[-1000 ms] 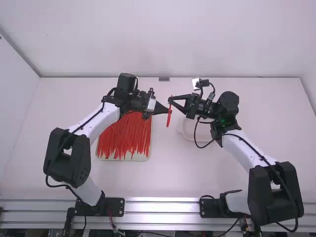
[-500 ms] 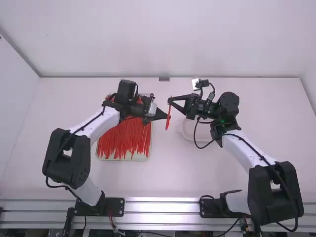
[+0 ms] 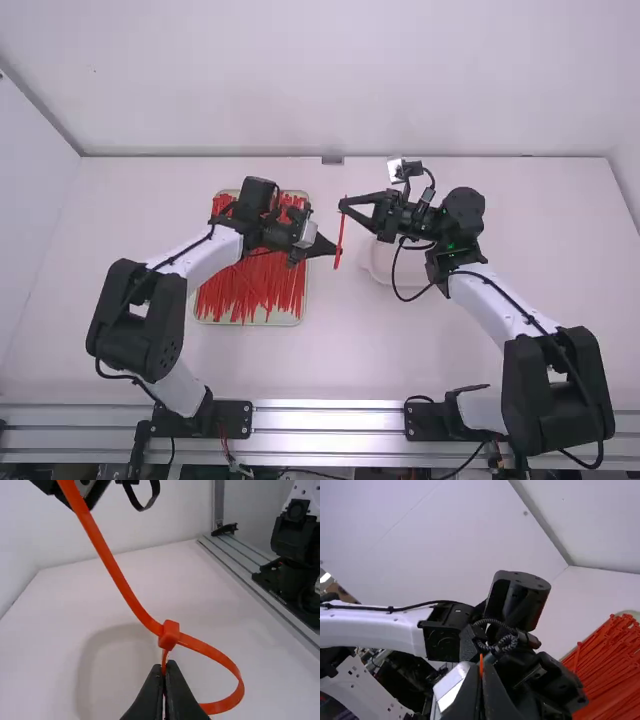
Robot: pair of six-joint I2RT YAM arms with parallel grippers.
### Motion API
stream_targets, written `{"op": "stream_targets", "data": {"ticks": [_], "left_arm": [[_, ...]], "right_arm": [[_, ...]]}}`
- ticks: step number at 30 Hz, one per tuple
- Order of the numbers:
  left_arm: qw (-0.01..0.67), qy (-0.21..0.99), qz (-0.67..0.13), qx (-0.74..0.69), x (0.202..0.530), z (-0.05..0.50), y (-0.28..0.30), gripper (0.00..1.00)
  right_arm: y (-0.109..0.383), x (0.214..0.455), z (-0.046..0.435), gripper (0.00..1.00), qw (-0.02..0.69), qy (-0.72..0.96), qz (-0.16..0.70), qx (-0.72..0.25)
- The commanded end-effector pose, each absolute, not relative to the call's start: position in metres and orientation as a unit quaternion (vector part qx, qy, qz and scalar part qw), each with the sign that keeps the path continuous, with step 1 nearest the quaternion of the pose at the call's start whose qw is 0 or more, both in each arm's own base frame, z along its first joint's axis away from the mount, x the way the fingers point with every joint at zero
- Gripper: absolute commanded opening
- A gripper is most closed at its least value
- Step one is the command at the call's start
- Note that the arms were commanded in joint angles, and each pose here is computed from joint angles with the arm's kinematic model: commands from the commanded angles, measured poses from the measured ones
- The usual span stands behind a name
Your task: Fasten the cable tie
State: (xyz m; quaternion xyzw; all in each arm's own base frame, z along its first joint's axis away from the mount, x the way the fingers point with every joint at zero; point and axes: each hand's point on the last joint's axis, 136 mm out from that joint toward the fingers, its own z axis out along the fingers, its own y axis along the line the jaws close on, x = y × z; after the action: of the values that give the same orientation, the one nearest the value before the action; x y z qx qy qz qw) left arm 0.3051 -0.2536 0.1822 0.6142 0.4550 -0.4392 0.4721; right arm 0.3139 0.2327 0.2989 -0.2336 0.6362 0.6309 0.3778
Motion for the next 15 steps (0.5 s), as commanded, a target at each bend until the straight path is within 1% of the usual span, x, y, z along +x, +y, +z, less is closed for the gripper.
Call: {"op": "stream_targets", "data": {"ticks": [1,8,15], "left_arm": [[0.436,0.509,-0.421,0.611,0.305,0.144,-0.252,0.02],[0.448,0.491,-0.428,0.612,0.304,0.151,-0.254,0.02],[0.472,0.446,-0.446,0.616,0.3,0.168,-0.257,0.02]], "right_arm": [[0.229,0.319,0.33,0.0,0.428,0.613,0.622,-0.235],[0.229,0.319,0.33,0.0,0.427,0.613,0.622,-0.236],[0.229,0.319,0.33,0.0,0.427,0.613,0.622,-0.235]]}}
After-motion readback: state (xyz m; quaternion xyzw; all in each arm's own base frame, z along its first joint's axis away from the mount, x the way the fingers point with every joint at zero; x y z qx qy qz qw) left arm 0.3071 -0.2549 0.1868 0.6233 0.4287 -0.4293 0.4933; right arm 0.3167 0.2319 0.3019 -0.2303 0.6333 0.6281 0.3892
